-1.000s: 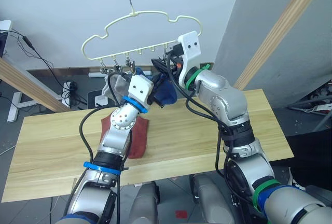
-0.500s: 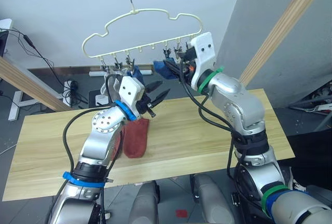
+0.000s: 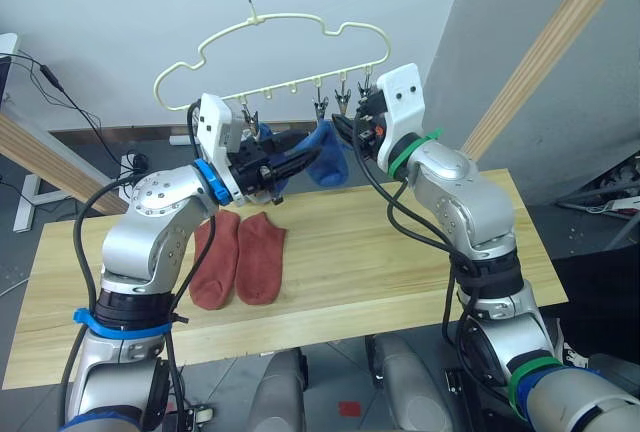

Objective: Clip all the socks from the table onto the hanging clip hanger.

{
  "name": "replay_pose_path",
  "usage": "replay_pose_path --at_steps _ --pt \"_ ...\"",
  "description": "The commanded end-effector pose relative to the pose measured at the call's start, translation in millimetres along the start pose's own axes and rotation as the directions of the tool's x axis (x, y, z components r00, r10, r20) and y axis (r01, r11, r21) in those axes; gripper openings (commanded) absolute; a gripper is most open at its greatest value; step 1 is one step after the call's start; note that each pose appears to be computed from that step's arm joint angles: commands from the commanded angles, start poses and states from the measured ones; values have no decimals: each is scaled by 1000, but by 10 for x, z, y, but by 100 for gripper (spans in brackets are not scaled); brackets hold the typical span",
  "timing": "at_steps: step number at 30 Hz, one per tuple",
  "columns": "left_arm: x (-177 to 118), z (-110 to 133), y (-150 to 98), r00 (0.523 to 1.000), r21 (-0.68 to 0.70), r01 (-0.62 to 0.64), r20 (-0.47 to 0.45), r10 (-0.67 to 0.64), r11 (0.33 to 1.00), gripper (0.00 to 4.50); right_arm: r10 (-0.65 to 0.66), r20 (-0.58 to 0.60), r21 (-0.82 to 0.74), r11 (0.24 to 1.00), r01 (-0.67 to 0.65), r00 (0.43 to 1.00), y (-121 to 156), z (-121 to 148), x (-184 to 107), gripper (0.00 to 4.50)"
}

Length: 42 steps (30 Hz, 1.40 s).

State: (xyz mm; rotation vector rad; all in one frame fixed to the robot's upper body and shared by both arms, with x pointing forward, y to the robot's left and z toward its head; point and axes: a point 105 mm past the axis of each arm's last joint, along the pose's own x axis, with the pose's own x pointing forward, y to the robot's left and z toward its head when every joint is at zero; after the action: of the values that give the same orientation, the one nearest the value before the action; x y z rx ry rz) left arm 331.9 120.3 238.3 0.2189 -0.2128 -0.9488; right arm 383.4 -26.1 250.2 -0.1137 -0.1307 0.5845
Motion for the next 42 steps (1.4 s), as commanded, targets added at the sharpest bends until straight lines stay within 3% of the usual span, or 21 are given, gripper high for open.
replay_pose_path --at_steps 1,11,14,42 --pt "-53 126 63 1000 41 -8 23 7 999 166 -7 60 -38 999 10 998 -15 150 6 278" --pt "-13 176 86 999 48 -24 35 22 999 166 4 58 -58 998 0 998 -13 143 81 278" --pt "-11 180 88 999 49 -26 36 24 998 170 2 59 -61 998 2 998 -13 145 103 223" --pt "3 215 132 997 51 -48 54 46 998 170 80 94 -107 992 -70 992 179 246 258 223"
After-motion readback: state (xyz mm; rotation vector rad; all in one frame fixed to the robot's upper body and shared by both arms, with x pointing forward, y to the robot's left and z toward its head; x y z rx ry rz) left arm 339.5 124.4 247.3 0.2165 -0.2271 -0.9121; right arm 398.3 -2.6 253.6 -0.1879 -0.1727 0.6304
